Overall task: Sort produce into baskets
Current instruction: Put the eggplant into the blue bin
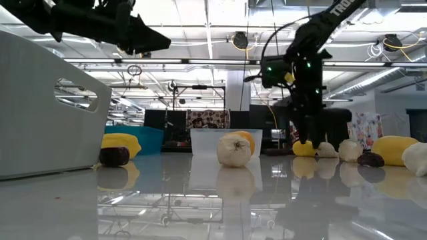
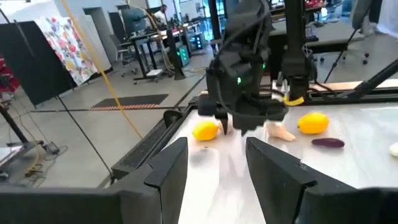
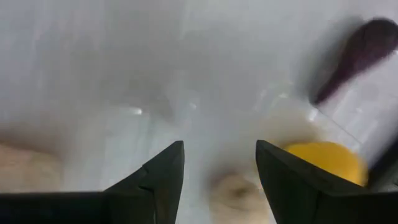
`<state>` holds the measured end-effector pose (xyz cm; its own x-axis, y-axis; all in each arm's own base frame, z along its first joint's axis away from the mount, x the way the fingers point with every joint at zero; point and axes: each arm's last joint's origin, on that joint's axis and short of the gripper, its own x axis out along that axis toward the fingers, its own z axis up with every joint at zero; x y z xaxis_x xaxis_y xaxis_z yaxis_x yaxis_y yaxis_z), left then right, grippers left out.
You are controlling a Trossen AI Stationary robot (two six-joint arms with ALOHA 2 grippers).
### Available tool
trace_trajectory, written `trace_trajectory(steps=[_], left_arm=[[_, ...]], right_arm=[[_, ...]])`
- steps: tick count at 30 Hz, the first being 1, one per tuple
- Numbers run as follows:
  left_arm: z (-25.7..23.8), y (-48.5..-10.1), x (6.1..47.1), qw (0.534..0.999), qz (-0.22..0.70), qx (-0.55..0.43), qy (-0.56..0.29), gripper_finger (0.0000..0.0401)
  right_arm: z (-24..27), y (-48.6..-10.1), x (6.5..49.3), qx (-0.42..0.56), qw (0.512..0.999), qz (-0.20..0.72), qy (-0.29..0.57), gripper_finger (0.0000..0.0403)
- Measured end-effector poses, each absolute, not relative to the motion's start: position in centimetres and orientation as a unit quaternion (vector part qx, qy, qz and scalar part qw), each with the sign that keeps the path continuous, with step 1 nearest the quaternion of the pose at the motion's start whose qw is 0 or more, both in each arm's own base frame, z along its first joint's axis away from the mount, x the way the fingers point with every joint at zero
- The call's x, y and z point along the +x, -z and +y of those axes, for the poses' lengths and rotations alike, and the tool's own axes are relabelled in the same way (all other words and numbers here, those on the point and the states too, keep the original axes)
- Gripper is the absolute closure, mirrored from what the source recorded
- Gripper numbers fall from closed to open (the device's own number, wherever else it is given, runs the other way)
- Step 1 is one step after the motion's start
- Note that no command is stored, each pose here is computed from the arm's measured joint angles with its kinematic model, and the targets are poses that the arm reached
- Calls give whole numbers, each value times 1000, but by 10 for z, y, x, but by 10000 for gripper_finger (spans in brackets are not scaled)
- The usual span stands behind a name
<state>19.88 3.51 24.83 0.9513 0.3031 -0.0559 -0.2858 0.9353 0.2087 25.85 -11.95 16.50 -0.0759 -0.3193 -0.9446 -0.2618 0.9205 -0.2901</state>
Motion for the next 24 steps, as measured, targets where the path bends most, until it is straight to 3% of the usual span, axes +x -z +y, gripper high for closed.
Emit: trace_trajectory(steps=[4, 8, 14, 19, 24], left_arm=[[35, -250, 198, 981, 37, 117, -147, 230], [35, -250, 199, 979, 42, 136, -146, 230], [35, -250, 199, 978, 43, 145, -146, 230], [35, -250, 199, 979, 43, 135, -146, 230], [35, -249, 198, 980, 45, 130, -146, 230]], right_arm=[[-123, -194, 269, -194, 649, 735, 32, 211], [-135, -218, 282, -183, 691, 696, 69, 211], [-174, -228, 280, -38, 768, 613, 179, 211], [-201, -228, 264, 111, 757, 561, 316, 211], [-204, -225, 259, 157, 749, 549, 335, 211]])
